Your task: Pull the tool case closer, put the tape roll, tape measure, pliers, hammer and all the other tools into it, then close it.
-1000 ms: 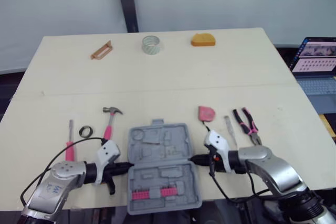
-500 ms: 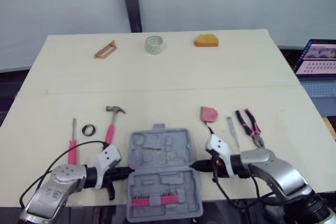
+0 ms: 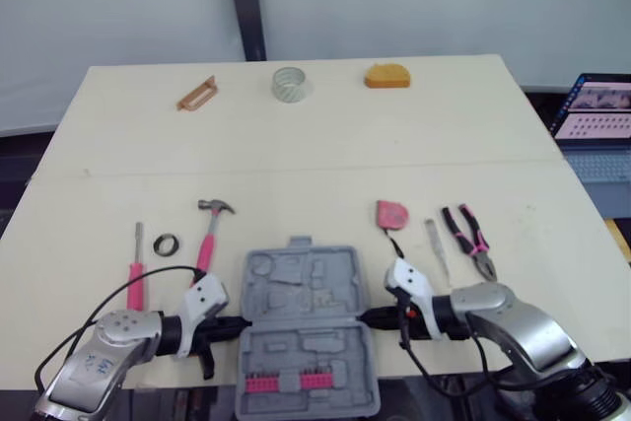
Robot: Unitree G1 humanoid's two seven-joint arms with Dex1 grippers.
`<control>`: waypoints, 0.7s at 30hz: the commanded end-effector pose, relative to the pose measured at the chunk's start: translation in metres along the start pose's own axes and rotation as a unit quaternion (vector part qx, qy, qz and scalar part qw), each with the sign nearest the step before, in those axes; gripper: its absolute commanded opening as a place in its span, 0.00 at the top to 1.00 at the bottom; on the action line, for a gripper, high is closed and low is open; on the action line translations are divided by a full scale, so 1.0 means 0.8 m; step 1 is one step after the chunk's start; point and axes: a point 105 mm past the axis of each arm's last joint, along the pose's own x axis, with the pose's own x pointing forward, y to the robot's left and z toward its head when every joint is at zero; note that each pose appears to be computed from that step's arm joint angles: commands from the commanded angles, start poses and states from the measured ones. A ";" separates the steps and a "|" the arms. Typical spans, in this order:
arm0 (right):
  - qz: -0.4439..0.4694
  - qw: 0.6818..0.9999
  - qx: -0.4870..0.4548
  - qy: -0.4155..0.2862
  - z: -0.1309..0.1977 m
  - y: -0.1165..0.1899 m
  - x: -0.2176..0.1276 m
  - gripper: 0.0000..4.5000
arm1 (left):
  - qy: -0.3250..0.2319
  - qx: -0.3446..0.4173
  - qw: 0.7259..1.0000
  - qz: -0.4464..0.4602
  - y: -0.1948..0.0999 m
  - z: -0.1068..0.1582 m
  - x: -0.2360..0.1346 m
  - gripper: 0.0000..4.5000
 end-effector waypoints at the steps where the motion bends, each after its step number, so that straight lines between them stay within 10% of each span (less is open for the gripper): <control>1: 0.022 1.000 -0.016 -0.011 0.010 0.013 -0.001 0.99 | 0.021 -0.020 0.999 -0.017 -0.011 -0.017 0.004 1.00; 21: 0.006 1.000 -0.016 -0.006 0.008 0.002 -0.006 0.99 | 0.022 -0.022 1.000 -0.001 -0.003 -0.019 -0.003 1.00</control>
